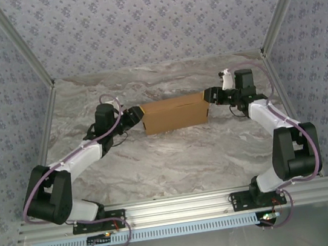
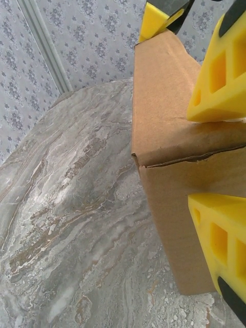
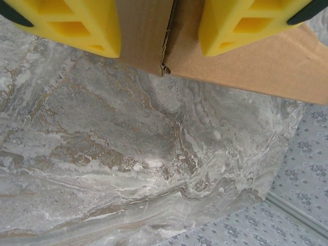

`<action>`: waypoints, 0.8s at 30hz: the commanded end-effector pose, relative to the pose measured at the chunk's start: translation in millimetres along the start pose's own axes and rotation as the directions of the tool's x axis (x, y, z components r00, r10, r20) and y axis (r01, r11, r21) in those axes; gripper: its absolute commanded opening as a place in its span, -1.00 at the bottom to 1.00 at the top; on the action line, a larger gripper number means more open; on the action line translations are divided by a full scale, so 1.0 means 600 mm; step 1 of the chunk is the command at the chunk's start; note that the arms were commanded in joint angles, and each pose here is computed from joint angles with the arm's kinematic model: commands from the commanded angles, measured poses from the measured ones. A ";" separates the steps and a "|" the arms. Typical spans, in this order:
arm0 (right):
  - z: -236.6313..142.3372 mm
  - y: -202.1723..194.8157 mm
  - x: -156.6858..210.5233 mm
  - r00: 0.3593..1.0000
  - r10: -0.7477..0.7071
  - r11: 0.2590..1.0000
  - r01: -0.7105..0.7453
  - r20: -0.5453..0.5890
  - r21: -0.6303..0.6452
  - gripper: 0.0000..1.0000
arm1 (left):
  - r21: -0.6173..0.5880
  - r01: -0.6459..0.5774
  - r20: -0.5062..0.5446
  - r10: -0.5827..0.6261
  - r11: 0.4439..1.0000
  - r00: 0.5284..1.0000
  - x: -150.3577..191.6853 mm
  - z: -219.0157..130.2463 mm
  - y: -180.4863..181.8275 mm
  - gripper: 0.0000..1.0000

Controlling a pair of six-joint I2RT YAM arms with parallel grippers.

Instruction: Fold the paper box

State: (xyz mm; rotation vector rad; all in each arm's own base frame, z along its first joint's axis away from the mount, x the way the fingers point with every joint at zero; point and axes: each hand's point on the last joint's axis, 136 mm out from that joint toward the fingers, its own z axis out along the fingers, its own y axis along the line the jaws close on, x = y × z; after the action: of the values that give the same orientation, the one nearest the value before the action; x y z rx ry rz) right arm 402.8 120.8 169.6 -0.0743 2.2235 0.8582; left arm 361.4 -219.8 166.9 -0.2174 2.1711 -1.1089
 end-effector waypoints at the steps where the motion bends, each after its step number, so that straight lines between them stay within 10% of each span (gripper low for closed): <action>1: 0.003 0.014 0.068 0.981 0.094 0.994 -0.102 -0.168 -0.040 0.00 | -0.144 0.021 -0.145 -0.042 0.989 0.989 0.070 0.003 0.067 -0.19; 24: -0.028 0.044 0.113 0.978 0.061 0.993 -0.080 -0.200 -0.085 0.00 | -0.084 -0.054 -0.163 0.040 0.995 0.986 0.076 -0.020 0.038 0.01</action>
State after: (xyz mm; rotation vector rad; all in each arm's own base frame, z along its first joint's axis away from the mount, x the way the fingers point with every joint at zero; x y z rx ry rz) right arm 367.6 130.4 168.4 -0.0871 2.2819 0.9700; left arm 354.1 -215.8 166.7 -0.1725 2.1977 -1.0611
